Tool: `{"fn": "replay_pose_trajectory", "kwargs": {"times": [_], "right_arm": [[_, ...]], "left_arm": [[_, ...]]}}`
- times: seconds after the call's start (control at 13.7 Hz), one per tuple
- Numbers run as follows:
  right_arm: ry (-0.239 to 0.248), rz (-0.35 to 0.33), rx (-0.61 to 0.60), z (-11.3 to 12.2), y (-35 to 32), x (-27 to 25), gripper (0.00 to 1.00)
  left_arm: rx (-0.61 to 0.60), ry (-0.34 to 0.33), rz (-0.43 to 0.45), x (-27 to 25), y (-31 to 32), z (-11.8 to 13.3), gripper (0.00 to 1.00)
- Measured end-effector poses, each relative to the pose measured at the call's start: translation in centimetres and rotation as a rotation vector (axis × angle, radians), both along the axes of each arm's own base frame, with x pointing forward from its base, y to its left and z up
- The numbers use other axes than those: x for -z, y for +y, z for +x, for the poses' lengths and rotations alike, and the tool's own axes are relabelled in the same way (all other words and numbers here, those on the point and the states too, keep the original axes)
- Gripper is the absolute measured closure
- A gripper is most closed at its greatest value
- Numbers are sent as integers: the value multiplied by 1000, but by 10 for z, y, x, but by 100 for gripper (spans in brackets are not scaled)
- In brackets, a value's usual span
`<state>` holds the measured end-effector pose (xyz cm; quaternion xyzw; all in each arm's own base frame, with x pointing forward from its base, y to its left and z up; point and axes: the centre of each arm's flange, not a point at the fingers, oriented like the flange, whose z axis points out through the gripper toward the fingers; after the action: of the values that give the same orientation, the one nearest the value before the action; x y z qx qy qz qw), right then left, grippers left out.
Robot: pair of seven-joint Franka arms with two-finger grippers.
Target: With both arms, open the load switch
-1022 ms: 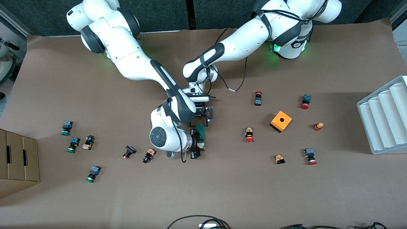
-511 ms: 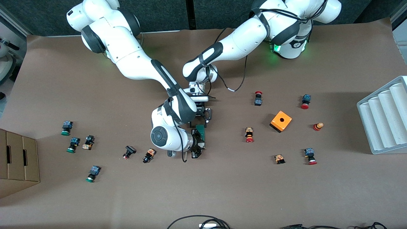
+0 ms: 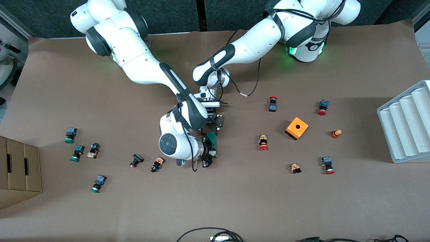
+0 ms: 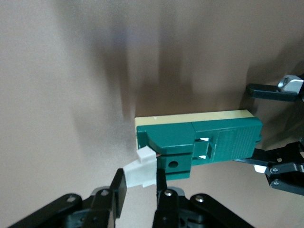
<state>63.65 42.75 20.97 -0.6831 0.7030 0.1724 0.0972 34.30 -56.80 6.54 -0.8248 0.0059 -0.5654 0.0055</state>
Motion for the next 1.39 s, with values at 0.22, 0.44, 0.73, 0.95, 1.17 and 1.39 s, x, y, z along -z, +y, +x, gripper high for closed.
{"fn": "replay_pose_trajectory", "kwargs": {"times": [0.22,0.44,0.73,0.95,1.17,1.39], "right_arm": [[-5,-8,-8,0,0,-1,70],[-6,-11,-11,-1,0,-2,70],[-9,-12,-15,-2,-1,-4,70],[-12,-11,-20,-4,-2,-6,70],[-10,-8,-31,-9,-1,-16,70],[-6,-9,-39,-14,-2,-22,70]], "left_arm": [[0,0,0,0,0,0,22],[0,0,0,0,0,0,22],[0,0,0,0,0,0,22],[-1,-1,0,0,0,1,22],[-1,-1,1,0,0,1,22],[-2,-2,1,0,1,1,23]]}}
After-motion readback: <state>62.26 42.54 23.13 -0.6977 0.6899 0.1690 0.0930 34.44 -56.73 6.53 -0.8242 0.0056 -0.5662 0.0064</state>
